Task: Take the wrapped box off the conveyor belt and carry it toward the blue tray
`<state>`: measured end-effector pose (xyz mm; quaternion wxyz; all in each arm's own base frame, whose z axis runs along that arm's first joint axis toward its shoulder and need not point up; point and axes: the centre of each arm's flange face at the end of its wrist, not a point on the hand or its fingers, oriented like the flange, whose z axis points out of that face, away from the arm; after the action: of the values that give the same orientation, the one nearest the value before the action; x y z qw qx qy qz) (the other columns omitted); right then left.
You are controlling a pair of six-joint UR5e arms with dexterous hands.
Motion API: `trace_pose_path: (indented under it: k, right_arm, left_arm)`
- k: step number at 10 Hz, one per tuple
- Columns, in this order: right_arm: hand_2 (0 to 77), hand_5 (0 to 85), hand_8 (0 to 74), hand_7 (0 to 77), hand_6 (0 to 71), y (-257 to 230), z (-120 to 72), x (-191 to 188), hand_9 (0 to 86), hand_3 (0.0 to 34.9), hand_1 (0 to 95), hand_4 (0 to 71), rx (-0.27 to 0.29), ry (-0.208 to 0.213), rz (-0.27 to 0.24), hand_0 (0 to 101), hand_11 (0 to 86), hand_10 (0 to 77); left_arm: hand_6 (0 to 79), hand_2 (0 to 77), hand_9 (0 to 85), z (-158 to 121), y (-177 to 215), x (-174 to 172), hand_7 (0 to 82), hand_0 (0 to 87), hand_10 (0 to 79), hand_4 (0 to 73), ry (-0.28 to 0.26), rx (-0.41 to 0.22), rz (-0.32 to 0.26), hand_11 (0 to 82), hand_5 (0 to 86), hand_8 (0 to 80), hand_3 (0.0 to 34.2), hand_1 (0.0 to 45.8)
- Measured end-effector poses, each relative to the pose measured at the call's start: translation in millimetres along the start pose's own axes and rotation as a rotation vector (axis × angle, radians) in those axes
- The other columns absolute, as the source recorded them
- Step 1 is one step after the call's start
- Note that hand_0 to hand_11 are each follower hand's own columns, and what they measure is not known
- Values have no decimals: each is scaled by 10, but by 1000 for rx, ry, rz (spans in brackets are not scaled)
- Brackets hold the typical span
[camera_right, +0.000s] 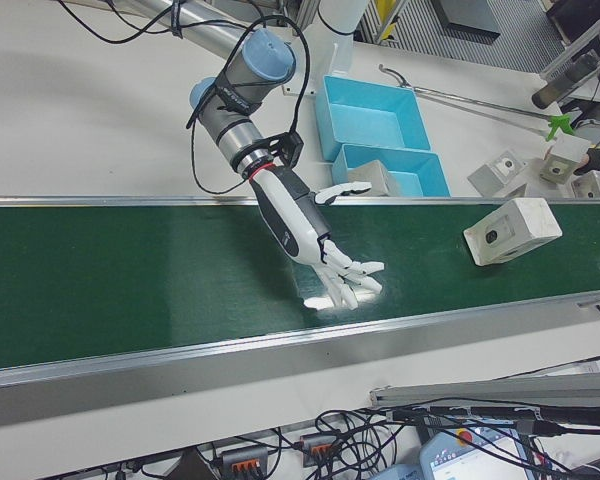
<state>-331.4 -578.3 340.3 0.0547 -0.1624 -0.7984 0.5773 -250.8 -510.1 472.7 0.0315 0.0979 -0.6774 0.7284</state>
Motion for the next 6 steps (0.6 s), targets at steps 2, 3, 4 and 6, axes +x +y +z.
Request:
trace_pose_path:
  k: [2, 3, 4, 6]
  right_arm:
    - [125, 262, 22, 60, 60, -24, 0, 24, 44, 0, 153, 115, 5, 5, -21, 492, 5, 0]
    - [109, 262, 22, 60, 60, -18, 5, 38, 44, 0, 153, 115, 5, 7, -33, 492, 5, 0]
    - [109, 262, 22, 60, 60, -4, 11, 42, 44, 0, 153, 115, 4, 7, -40, 492, 5, 0]
    - [98, 278, 5, 60, 49, 33, 13, 34, 22, 0, 158, 131, 5, 8, -45, 490, 5, 0]
  left_arm:
    - [5, 5, 0, 0, 0, 0, 5, 0, 5, 0, 0, 0, 0, 5, 11, 5, 0, 0]
    - [5, 11, 5, 0, 0, 0, 0, 0, 5, 0, 0, 0, 0, 5, 11, 5, 0, 0]
    - [5, 11, 5, 0, 0, 0, 0, 0, 5, 0, 0, 0, 0, 5, 11, 5, 0, 0]
    - [5, 11, 0, 0, 0, 0, 0, 0, 5, 0, 0, 0, 0, 5, 11, 5, 0, 0]
